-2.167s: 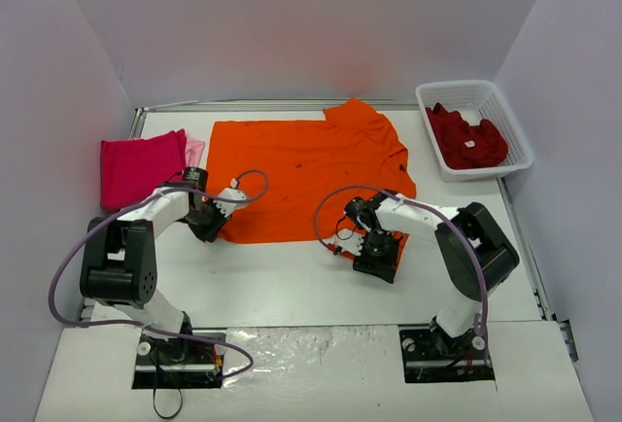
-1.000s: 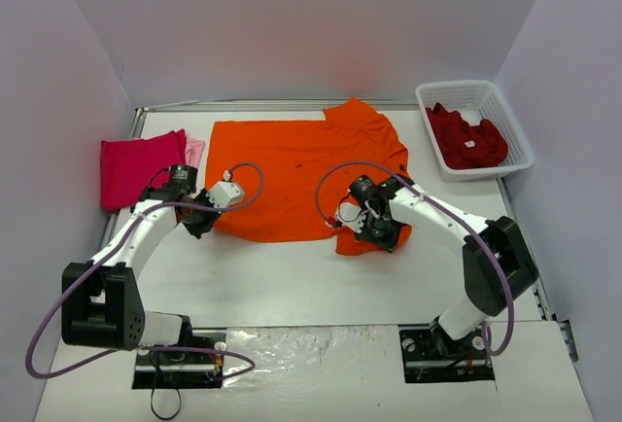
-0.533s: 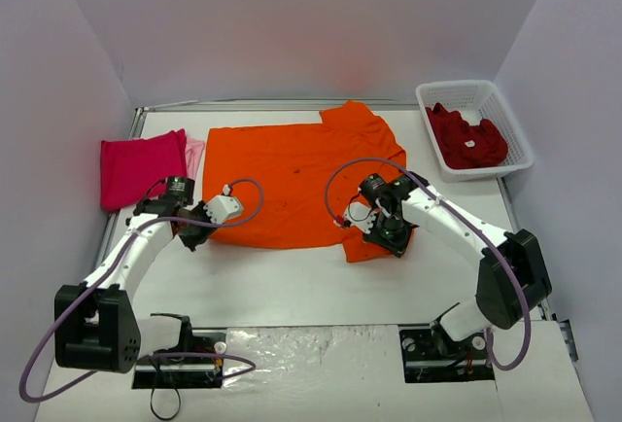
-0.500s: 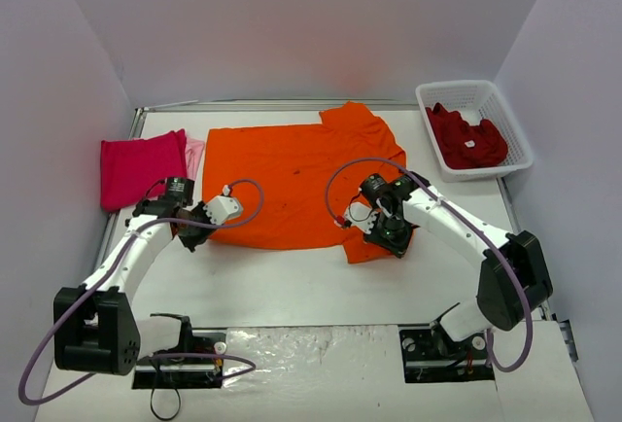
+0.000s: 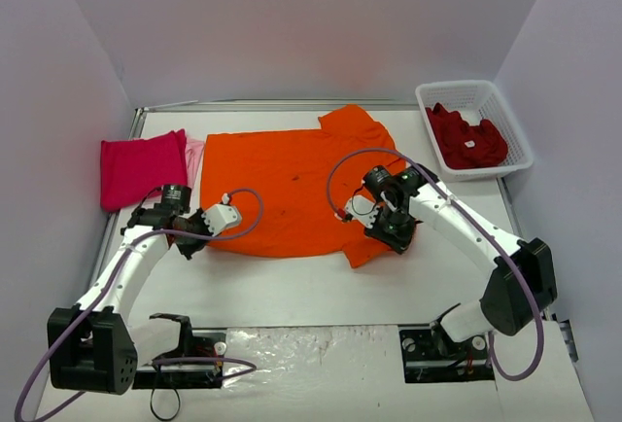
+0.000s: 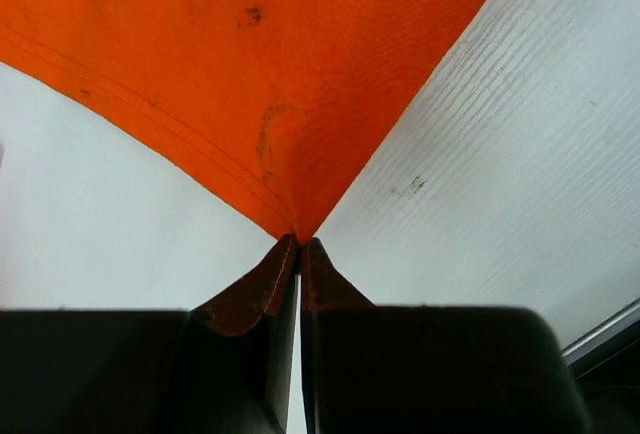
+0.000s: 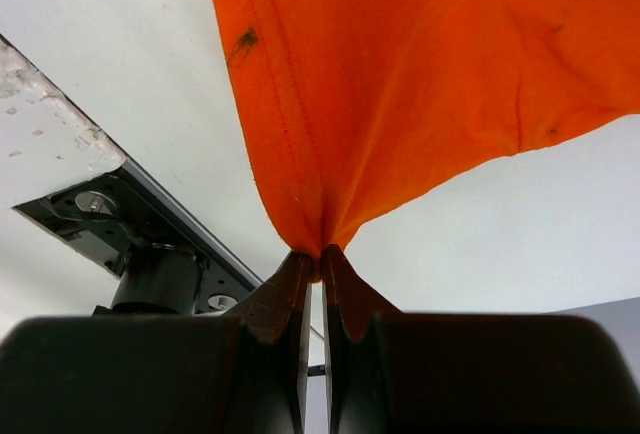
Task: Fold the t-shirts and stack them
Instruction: Grap the side of the flattened tshirt closest away from the robot with both arms
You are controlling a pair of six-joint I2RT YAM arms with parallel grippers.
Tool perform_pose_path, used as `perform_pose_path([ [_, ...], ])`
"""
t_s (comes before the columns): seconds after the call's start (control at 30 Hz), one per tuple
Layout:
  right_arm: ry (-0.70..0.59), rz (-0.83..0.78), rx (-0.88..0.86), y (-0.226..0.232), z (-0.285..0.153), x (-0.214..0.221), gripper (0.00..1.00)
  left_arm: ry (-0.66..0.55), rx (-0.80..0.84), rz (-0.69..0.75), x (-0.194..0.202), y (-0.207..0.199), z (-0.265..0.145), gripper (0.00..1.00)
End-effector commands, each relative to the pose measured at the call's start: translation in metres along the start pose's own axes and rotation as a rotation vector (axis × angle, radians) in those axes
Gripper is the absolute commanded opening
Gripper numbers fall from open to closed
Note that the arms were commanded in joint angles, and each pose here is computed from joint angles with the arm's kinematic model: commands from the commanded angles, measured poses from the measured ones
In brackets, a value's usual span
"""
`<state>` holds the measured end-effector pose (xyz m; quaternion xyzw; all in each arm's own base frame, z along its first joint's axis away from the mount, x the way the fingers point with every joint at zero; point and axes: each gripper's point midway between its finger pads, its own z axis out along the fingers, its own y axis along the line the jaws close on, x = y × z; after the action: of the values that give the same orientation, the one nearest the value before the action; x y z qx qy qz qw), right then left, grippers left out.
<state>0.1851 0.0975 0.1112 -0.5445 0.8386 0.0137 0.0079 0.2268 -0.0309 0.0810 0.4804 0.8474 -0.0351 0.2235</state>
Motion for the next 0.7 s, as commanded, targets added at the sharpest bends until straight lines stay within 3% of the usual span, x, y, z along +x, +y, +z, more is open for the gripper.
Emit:
perform_pose_path([
  [0.0,0.027,-0.003,0.026,-0.011,-0.017,0.003,0.00,-0.044,-0.010,0.014,-0.012,0.002,-0.013,0.02],
  [0.67,-0.028,0.049,0.158,-0.101,-0.042,-0.037,0.00,-0.039,-0.181,-0.040,-0.027,0.049,-0.021,0.02],
])
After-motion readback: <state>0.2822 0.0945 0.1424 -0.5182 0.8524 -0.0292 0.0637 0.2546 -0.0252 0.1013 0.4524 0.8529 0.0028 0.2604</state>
